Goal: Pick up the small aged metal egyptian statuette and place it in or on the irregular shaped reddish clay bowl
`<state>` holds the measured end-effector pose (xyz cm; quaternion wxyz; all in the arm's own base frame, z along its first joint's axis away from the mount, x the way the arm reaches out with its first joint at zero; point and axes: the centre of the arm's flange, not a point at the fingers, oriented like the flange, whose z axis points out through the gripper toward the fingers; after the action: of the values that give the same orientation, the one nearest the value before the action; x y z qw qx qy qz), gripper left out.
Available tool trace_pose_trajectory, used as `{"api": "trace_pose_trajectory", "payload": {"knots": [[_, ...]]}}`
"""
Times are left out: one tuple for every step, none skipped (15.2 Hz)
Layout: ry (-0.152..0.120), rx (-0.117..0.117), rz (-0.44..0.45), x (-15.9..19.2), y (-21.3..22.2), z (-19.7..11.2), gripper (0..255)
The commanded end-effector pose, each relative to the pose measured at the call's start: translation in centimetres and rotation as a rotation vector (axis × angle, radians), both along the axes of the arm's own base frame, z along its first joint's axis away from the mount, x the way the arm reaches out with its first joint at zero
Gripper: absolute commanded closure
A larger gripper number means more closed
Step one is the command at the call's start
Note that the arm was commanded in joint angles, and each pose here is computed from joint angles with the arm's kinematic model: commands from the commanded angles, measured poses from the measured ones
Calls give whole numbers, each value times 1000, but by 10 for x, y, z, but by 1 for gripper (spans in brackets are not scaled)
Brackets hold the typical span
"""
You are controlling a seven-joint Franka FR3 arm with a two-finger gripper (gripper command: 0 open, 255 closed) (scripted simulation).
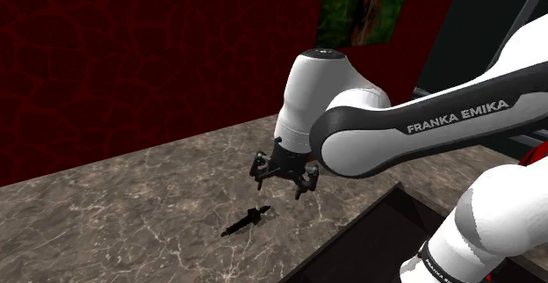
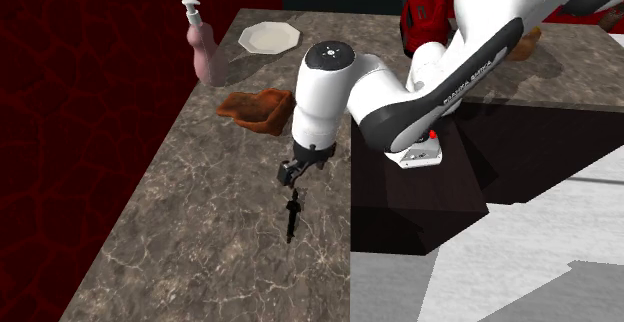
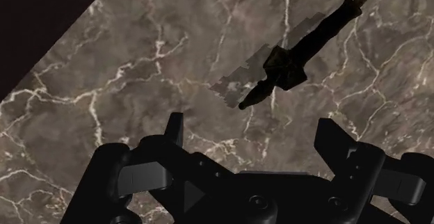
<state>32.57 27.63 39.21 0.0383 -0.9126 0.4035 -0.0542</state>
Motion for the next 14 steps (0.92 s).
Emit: {"api": "trace_pose_trajectory", "payload": {"knots": [[-2,15,-59,9,19,-20,0],[-2,19,-86,14,28,-28,0],[-3,23,-113,18,37,-36,0],[-3,26,-135,22,45,-42,0],[-3,26,-135,23,45,-47,0],[-3,26,-135,24,45,-53,0],[-3,26,-135,24,45,-58,0],[-3,26,-135,25,45,-63,0],[-3,26,-135,26,46,-68,0],[-3,26,-135,27,46,-74,0],[-3,26,-135,27,46,-79,0],[-3,26,-135,28,46,-82,0],[-3,26,-135,28,46,-82,0],[-3,26,-135,28,46,-82,0]]}}
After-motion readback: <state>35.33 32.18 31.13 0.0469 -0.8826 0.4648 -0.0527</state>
